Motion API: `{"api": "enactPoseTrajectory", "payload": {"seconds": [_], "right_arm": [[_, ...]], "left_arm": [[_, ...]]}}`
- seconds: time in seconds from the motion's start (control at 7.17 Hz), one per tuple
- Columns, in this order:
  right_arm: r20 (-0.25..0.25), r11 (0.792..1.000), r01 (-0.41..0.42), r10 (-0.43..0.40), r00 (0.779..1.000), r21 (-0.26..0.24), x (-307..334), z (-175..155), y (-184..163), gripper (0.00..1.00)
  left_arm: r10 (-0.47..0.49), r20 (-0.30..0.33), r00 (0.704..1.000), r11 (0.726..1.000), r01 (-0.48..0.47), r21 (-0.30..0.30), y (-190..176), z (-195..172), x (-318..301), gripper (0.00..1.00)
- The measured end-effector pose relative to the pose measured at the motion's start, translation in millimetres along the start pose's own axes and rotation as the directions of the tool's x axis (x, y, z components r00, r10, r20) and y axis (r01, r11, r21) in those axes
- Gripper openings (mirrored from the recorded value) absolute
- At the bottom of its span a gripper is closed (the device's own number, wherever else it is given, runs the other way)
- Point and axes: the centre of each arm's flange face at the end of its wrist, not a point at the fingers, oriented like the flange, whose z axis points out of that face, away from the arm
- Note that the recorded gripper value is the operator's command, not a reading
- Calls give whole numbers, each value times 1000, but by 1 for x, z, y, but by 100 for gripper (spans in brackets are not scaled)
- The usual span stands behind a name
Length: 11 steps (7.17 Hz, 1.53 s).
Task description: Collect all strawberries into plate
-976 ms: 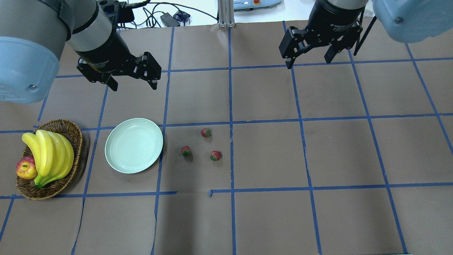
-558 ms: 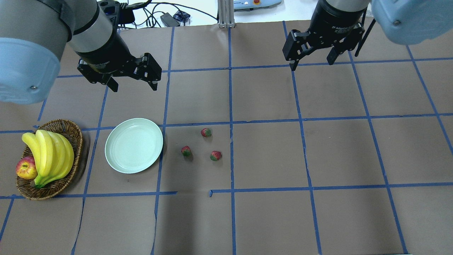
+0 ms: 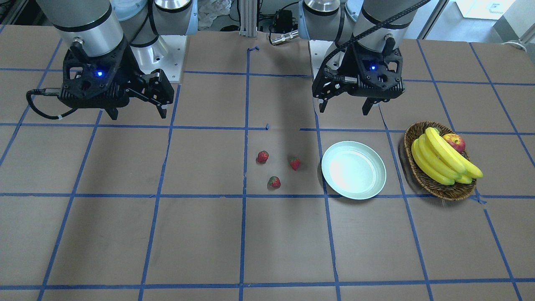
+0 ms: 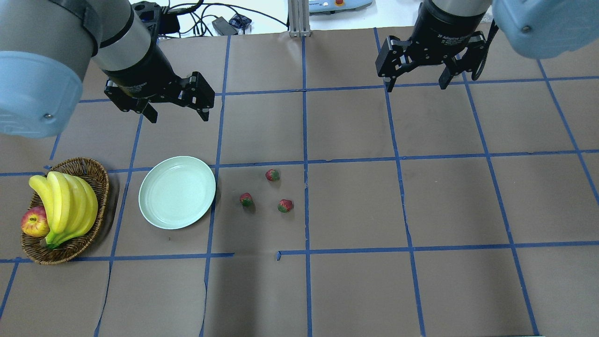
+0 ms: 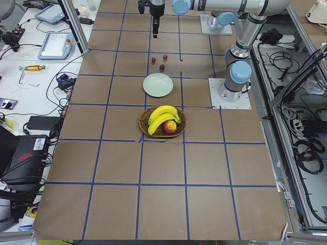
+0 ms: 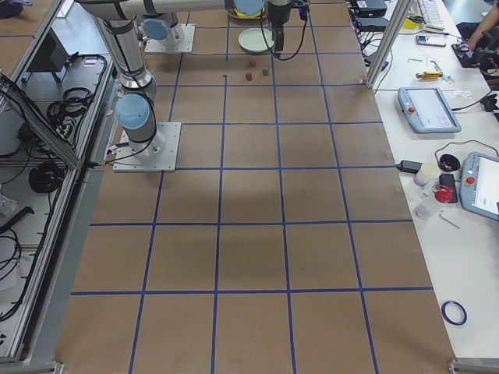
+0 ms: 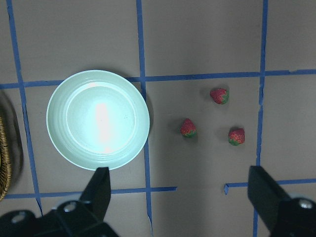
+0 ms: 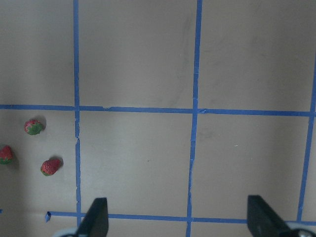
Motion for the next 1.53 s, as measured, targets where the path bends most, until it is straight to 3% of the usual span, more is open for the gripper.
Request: {"api": "enactPoseTrajectory", "payload": {"seconds": [0.42, 0.84, 1.12, 1.25, 1.53], "right_arm": [[-29, 1000, -6, 6, 1000, 0, 3, 0, 0, 100], [-29, 1000, -10, 10, 1000, 1, 2, 0, 1, 100], [-30, 1000, -12, 12, 999, 1, 2, 0, 1, 100], [-30, 1000, -12, 12, 999, 1, 2, 0, 1, 100], [-28, 1000, -12, 12, 1000, 0, 2, 0, 1, 100]], "left_arm": [[13, 87, 996, 1000, -12, -12, -6, 51, 1, 100], [-16, 8, 1000, 999, 17, -43, -4, 135, 26, 95], [18, 9, 1000, 996, -17, -91, 16, 203, 48, 95], [28, 10, 1000, 995, -27, -98, 26, 233, 53, 89], [35, 14, 999, 992, -33, -124, 34, 272, 55, 84]]}}
